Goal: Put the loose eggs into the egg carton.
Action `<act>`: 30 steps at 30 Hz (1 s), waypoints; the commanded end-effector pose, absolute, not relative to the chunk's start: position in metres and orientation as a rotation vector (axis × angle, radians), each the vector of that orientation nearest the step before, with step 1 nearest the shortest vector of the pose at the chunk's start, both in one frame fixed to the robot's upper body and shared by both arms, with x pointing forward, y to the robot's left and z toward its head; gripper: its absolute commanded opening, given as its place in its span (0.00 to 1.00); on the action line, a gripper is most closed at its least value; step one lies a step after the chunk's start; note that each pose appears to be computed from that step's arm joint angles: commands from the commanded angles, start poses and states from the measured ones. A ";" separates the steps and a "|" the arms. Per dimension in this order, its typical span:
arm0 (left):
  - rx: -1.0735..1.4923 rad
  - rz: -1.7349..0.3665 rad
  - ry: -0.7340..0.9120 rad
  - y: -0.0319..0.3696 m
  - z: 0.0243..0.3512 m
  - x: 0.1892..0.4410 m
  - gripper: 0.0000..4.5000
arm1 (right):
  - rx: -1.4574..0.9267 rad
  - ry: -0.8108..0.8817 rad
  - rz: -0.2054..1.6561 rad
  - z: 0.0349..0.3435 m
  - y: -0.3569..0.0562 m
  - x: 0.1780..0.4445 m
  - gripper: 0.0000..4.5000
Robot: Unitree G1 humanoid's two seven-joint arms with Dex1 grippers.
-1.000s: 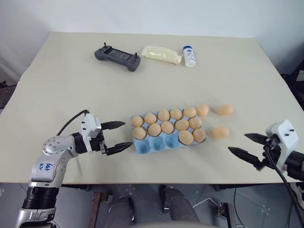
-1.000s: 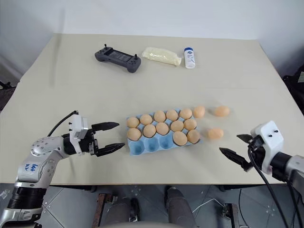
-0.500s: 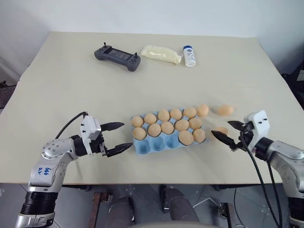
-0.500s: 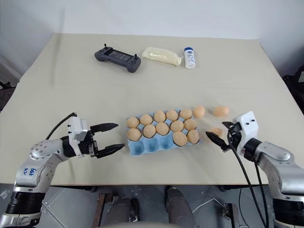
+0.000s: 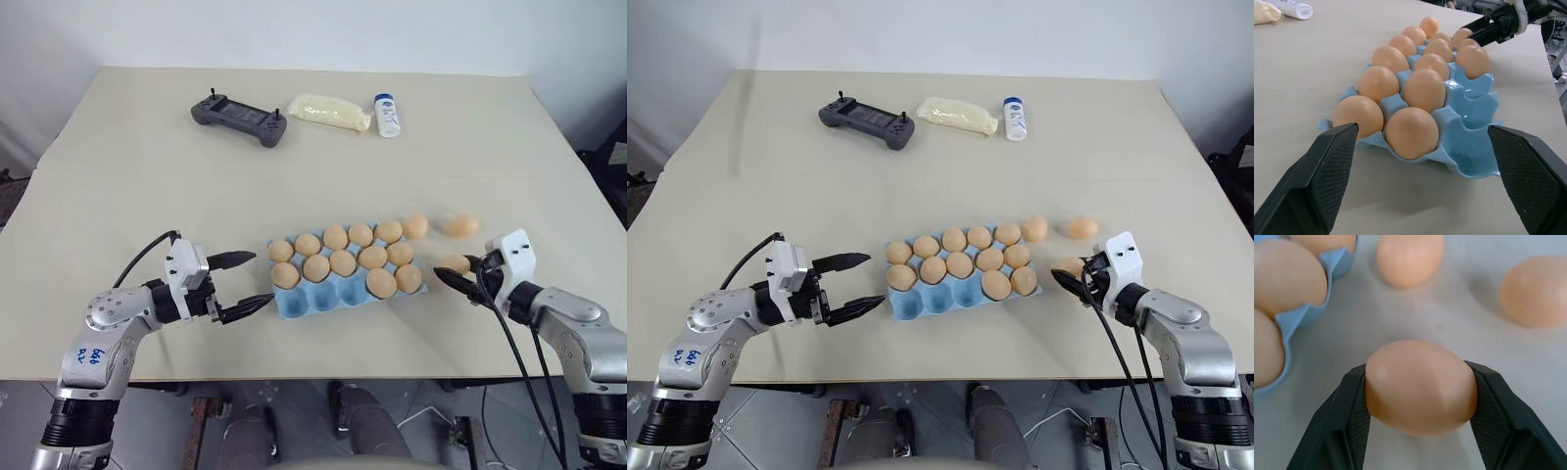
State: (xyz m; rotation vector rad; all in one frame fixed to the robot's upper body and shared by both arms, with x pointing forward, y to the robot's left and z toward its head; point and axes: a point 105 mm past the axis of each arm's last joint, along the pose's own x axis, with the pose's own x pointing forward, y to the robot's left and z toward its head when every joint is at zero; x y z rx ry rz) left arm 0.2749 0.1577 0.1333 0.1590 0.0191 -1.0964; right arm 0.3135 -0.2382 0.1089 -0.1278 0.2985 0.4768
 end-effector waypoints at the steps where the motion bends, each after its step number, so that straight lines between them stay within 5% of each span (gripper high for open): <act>1: 0.168 -1.108 -0.020 0.157 0.141 0.275 1.00 | -0.166 0.194 0.495 0.148 -0.233 0.309 0.52; 10: 0.171 -1.125 -0.004 0.159 0.139 0.276 1.00 | -0.208 0.134 0.811 0.192 -0.150 0.291 0.52; 15: 0.173 -1.126 -0.018 0.155 0.141 0.278 1.00 | -0.195 0.177 0.973 0.180 -0.108 0.282 0.52; 28: 0.174 -1.090 -0.027 0.158 0.143 0.273 1.00 | -0.215 0.262 1.155 0.155 -0.076 0.273 0.52; 30: 0.174 -1.088 -0.025 0.158 0.142 0.271 1.00 | -0.220 0.263 1.166 0.154 -0.074 0.273 0.68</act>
